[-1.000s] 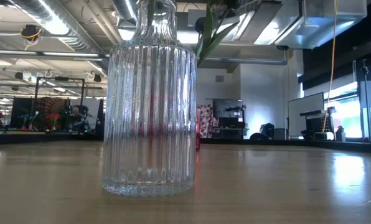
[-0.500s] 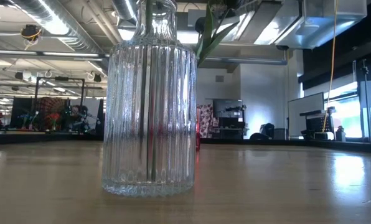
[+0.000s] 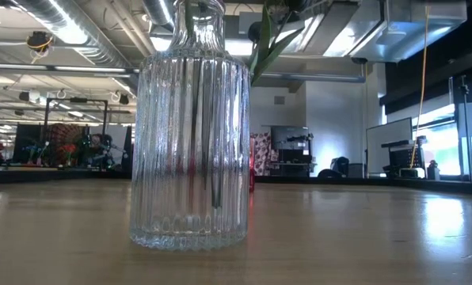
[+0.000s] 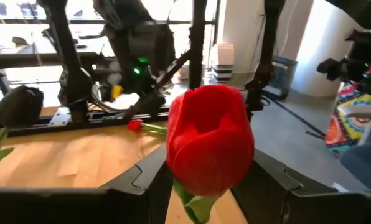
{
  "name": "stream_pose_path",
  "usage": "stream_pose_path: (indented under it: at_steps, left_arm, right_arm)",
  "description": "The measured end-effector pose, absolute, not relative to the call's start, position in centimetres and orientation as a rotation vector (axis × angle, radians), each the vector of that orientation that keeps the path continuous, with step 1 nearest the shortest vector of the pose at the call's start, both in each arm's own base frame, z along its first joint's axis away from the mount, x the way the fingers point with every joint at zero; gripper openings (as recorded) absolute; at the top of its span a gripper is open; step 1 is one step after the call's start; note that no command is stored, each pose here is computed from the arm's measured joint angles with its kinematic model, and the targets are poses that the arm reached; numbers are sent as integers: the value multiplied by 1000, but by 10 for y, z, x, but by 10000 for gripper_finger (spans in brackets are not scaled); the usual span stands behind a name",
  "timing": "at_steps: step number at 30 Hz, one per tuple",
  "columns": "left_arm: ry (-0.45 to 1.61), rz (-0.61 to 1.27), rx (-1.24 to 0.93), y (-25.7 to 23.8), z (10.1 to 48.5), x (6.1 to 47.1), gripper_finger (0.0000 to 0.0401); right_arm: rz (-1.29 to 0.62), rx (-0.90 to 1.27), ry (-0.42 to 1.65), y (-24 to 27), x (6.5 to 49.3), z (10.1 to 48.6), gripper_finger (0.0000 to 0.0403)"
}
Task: Sort flowers into vase by color
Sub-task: Put the top red tulip into the transparent vase
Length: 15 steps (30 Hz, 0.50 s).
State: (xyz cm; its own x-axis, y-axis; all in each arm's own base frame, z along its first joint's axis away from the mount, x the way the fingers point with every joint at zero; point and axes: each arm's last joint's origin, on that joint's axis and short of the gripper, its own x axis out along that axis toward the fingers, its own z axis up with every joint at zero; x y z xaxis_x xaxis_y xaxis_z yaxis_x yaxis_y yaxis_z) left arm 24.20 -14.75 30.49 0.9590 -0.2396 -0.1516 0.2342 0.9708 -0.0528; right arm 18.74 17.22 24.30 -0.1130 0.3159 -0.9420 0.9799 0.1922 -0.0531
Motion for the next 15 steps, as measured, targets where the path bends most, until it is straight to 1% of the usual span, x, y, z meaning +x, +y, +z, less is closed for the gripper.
stream_pose_path:
  at_steps: [5, 11, 15]
  left_arm:
    - [180, -253, -51, -149, 303, 241, 165]
    - [233, -266, -117, -149, 299, 240, 183]
    - [263, -228, -78, -150, 292, 243, 193]
  right_arm:
    - [-925, 1286, 1625, 172, 186, 220, 269]
    - [-892, 1248, 1638, 171, 185, 216, 269]
    - [-888, 1237, 1618, 170, 185, 215, 269]
